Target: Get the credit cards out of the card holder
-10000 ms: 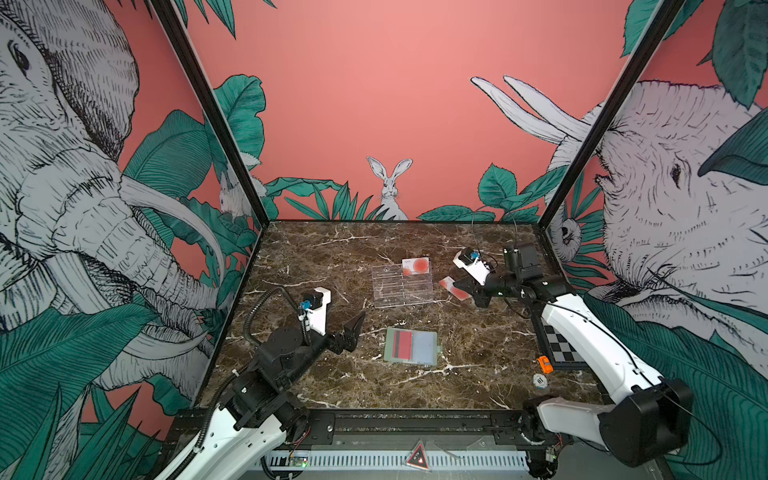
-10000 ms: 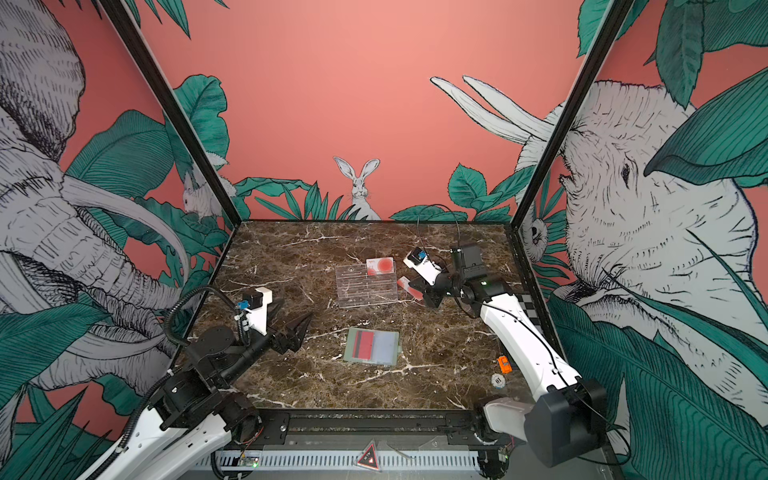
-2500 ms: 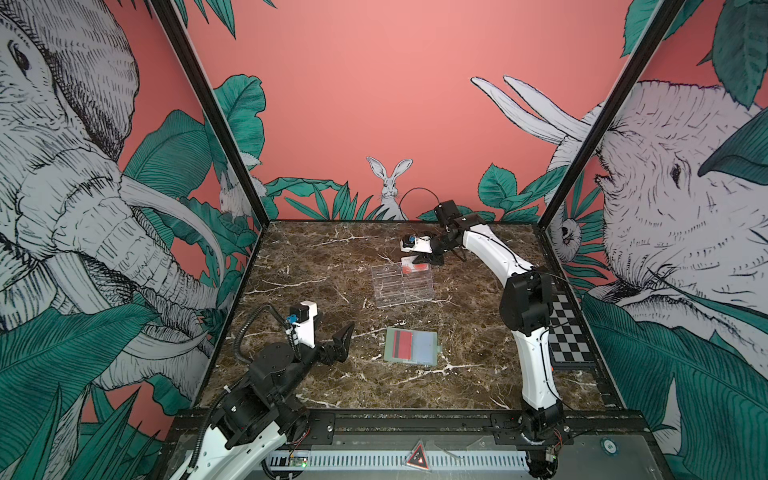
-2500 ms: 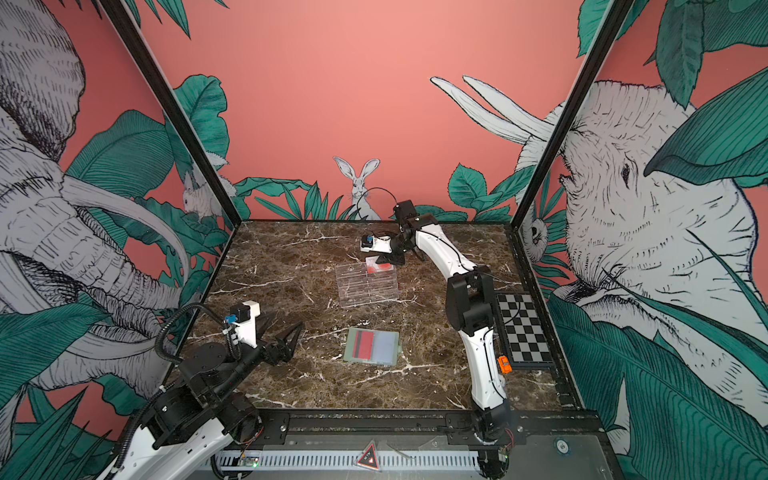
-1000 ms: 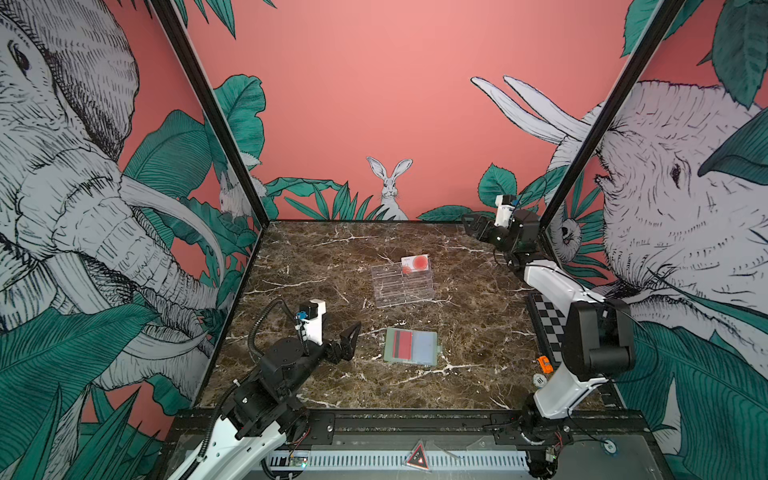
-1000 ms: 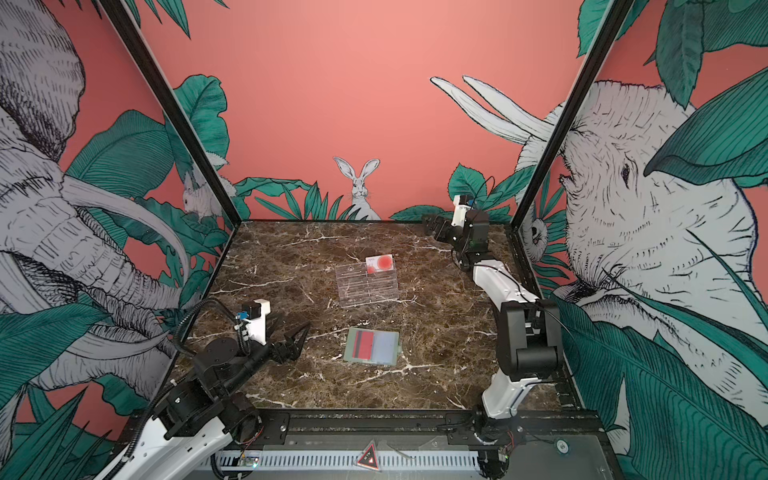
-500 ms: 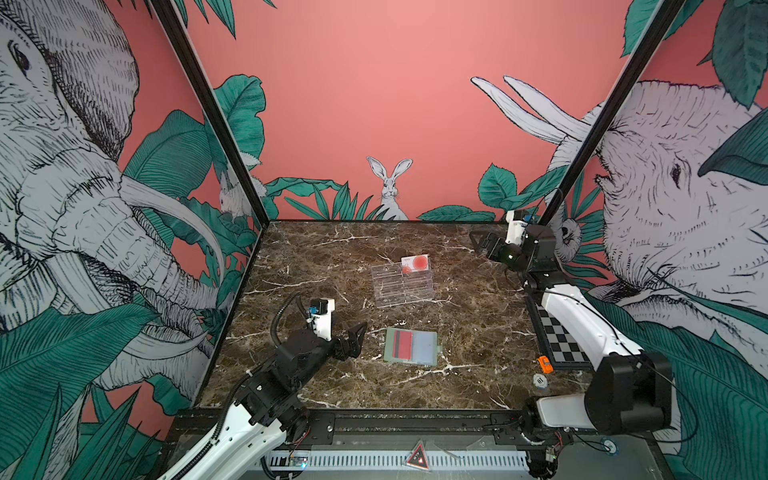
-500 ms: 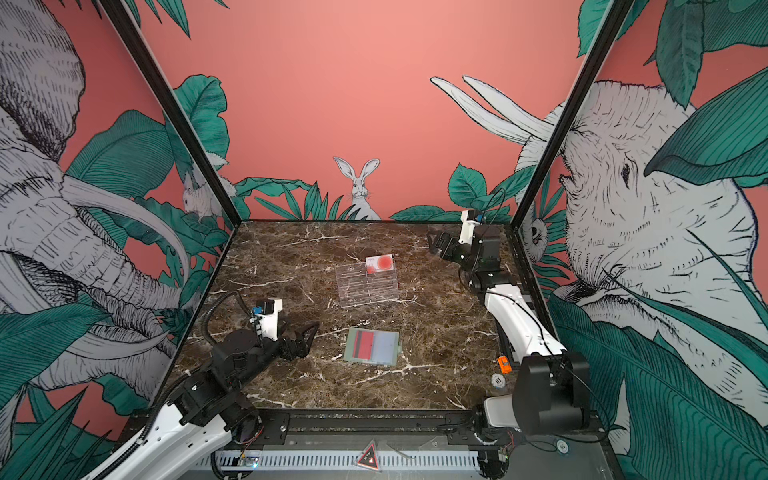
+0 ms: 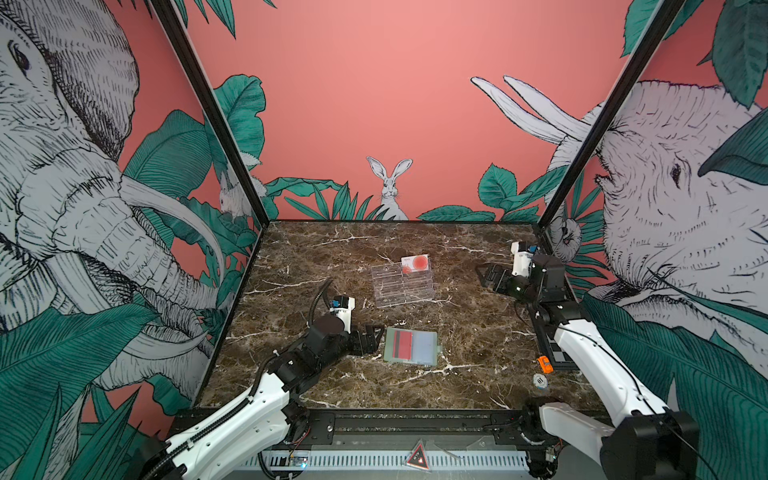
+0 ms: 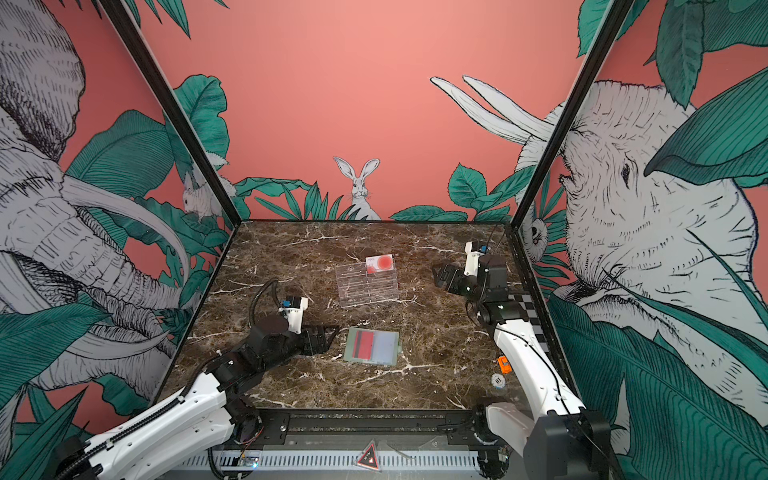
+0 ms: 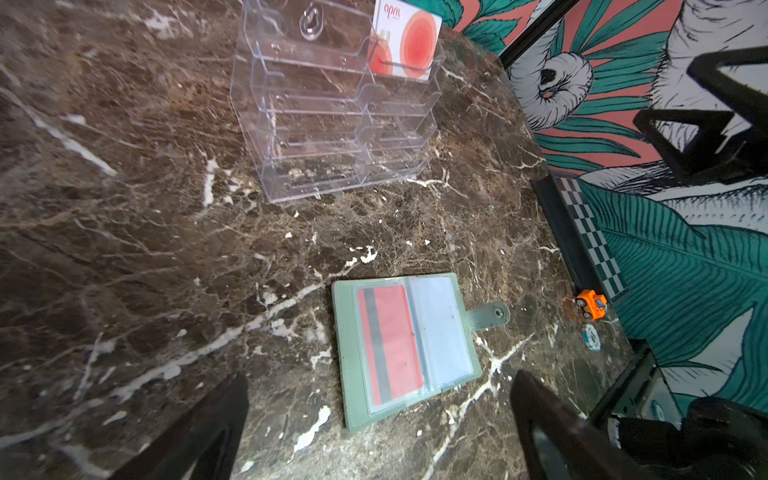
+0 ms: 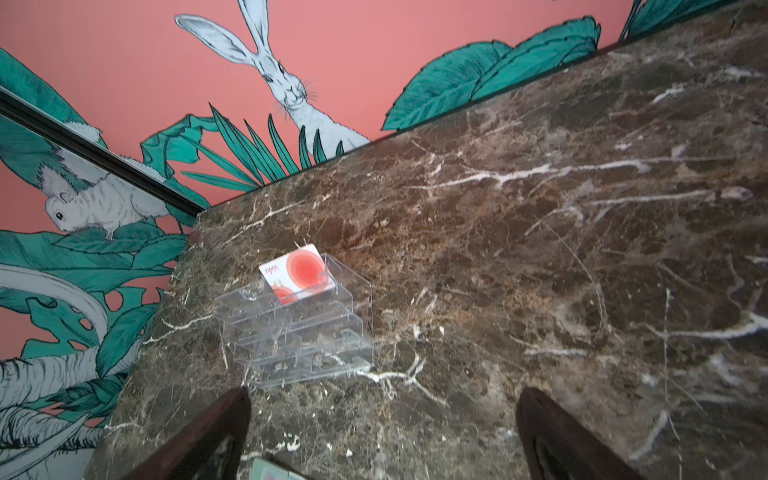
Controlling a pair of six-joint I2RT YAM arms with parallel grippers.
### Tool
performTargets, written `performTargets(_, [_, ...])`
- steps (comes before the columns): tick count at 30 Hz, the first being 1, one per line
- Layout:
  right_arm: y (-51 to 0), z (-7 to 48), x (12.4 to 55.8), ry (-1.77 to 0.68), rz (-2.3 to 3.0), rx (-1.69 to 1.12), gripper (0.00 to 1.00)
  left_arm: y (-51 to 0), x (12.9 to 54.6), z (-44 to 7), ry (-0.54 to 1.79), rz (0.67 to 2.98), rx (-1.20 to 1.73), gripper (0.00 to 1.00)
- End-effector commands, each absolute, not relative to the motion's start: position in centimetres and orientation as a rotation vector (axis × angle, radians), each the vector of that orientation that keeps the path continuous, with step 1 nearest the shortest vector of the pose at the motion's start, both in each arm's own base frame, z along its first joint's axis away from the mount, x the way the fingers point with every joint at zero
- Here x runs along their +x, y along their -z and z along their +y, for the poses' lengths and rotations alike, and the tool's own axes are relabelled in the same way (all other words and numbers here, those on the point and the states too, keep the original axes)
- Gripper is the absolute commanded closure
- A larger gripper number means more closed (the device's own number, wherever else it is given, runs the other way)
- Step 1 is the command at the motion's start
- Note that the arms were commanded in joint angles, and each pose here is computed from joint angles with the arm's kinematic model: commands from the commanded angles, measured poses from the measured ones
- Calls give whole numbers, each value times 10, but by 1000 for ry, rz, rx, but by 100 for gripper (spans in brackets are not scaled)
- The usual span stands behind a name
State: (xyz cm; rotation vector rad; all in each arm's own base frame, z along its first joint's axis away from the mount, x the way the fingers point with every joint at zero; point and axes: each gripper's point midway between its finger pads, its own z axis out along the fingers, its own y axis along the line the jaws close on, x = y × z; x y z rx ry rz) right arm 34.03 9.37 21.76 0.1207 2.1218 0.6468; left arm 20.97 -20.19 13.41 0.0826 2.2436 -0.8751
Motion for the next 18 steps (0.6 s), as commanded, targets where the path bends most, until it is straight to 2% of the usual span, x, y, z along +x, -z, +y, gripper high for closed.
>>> performTargets(1, [-215,95,329,-666,2127,122,2,-136,213,-211,956,2237,32,1])
performTargets(18, [-179,121,310,-773,2257,130,2,-108,221,-225,983,2363,-59,1])
